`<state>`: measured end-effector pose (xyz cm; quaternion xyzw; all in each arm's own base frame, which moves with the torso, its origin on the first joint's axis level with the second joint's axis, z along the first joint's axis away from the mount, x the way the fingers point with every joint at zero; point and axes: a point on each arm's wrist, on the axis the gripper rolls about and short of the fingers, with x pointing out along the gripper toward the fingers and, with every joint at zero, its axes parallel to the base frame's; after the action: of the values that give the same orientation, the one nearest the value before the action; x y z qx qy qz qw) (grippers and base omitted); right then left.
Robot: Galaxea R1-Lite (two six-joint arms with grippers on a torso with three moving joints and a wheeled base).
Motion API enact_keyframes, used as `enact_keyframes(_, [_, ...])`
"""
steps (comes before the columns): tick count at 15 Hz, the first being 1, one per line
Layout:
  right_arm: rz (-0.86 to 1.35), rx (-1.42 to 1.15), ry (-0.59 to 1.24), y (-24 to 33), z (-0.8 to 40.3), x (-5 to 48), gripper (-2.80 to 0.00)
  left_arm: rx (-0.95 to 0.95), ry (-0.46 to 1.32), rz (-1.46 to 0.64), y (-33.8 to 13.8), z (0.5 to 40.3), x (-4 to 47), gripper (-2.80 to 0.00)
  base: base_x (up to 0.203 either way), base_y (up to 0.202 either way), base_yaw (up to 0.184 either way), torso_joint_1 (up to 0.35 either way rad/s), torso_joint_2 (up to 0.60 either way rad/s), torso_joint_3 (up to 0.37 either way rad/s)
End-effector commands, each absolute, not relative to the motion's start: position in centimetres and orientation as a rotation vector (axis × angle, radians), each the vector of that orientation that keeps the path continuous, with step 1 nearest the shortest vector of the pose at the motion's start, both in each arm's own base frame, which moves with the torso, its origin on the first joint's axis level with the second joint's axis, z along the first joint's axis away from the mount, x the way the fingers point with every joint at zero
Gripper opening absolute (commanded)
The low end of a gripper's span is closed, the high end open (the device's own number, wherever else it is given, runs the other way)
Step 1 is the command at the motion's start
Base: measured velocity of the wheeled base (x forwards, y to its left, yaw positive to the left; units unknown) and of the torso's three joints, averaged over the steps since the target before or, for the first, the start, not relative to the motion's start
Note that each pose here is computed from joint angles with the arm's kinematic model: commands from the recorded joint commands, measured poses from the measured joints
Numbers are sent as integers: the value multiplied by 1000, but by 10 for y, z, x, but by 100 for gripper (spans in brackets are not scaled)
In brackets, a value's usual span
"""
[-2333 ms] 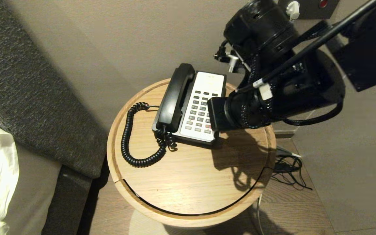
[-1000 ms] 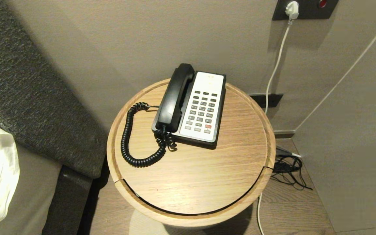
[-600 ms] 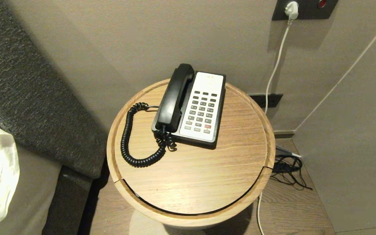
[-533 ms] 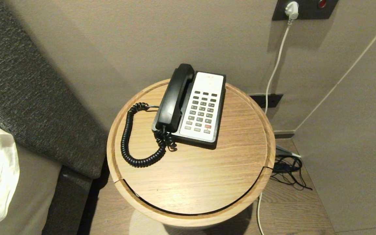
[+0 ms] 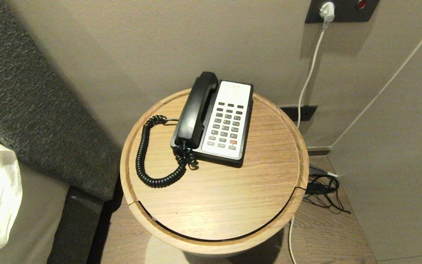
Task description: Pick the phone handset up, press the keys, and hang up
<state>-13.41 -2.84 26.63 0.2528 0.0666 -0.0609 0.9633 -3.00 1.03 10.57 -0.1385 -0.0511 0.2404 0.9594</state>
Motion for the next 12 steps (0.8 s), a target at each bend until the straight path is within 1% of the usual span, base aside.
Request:
enact_keyframes(1, [-135,569,98,-28,256,-143,-280,-257,-102,404,9,93,-30,-280,0,0,0,0,0,0])
enact_keyframes(3, [-158,574,106,-25,255,-143,-280,-202,-70,275,6,90,-28,-280,0,0,0,0,0,0])
enact_keyframes(4, [-201,572,101,-18,262,-143,-280,-177,-59,212,4,89,-27,-280,0,0,0,0,0,0])
enact_keyframes(5, [-218,554,91,-8,277,-140,-280,-164,-51,167,3,89,-27,-280,0,0,0,0,0,0])
enact_keyframes(6, [-161,521,97,2,286,-139,-280,-160,-46,158,3,88,-27,-280,0,0,0,0,0,0])
enact_keyframes(7, [-86,500,103,6,286,-140,-280,-160,-42,153,3,88,-27,-280,0,0,0,0,0,0])
enact_keyframes(8, [-72,486,106,7,276,-142,-280,-160,-40,149,3,88,-27,-280,0,0,0,0,0,0])
enact_keyframes(10, [-53,470,102,7,244,-156,-280,-163,-41,145,3,88,-27,-280,0,0,0,0,0,0])
enact_keyframes(12, [-29,463,139,3,211,-167,-280,-162,-39,141,3,88,-27,-280,0,0,0,0,0,0])
